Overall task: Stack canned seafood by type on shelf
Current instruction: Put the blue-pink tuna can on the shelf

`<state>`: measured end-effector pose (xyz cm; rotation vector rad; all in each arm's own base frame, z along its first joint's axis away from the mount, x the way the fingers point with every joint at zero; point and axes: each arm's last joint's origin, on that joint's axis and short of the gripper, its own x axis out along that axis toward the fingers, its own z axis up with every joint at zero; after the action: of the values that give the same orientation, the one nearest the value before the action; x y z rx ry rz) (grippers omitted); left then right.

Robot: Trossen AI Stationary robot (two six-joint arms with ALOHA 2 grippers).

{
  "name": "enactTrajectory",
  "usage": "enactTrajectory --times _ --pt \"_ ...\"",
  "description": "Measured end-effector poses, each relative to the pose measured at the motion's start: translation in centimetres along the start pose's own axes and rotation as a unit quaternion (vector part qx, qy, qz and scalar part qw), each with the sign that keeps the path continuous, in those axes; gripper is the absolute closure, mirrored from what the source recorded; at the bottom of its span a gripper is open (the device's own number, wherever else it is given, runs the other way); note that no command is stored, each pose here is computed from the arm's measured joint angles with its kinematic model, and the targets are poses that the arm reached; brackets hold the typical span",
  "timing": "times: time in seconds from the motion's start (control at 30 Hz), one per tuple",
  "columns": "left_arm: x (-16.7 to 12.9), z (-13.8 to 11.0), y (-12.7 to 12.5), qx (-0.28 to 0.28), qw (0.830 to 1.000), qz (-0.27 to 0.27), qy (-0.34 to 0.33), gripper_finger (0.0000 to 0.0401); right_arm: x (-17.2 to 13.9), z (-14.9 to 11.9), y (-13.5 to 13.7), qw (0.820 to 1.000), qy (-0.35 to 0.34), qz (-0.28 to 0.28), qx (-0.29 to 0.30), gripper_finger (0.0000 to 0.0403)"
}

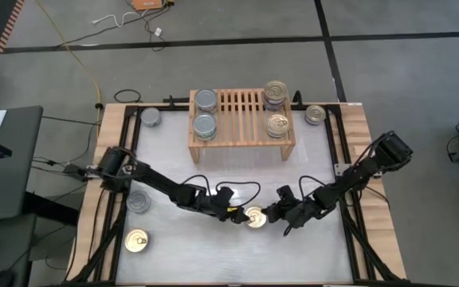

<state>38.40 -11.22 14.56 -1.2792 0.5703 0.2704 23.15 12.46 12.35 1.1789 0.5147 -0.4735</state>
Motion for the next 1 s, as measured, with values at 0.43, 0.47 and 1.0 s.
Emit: enactTrajectory --times 0.43,0.47,1.0 --pt "1.12 -0.43 0.20 -0.021 0.999 -0.041 0.005 0.0075 0.00 -0.01 0.03 1.000 0.001 0.001 0.001 0.0333" --pt "1.14 -0.44 0.27 -0.020 0.999 -0.038 0.005 0.0075 0.00 -0.01 0.02 1.000 0.001 0.001 0.001 0.0333" --pt "1.14 -0.37 0.20 -0.014 0.999 -0.041 -0.005 0.0075 0.00 -0.01 0.00 1.000 0.001 0.000 0.001 0.0333"
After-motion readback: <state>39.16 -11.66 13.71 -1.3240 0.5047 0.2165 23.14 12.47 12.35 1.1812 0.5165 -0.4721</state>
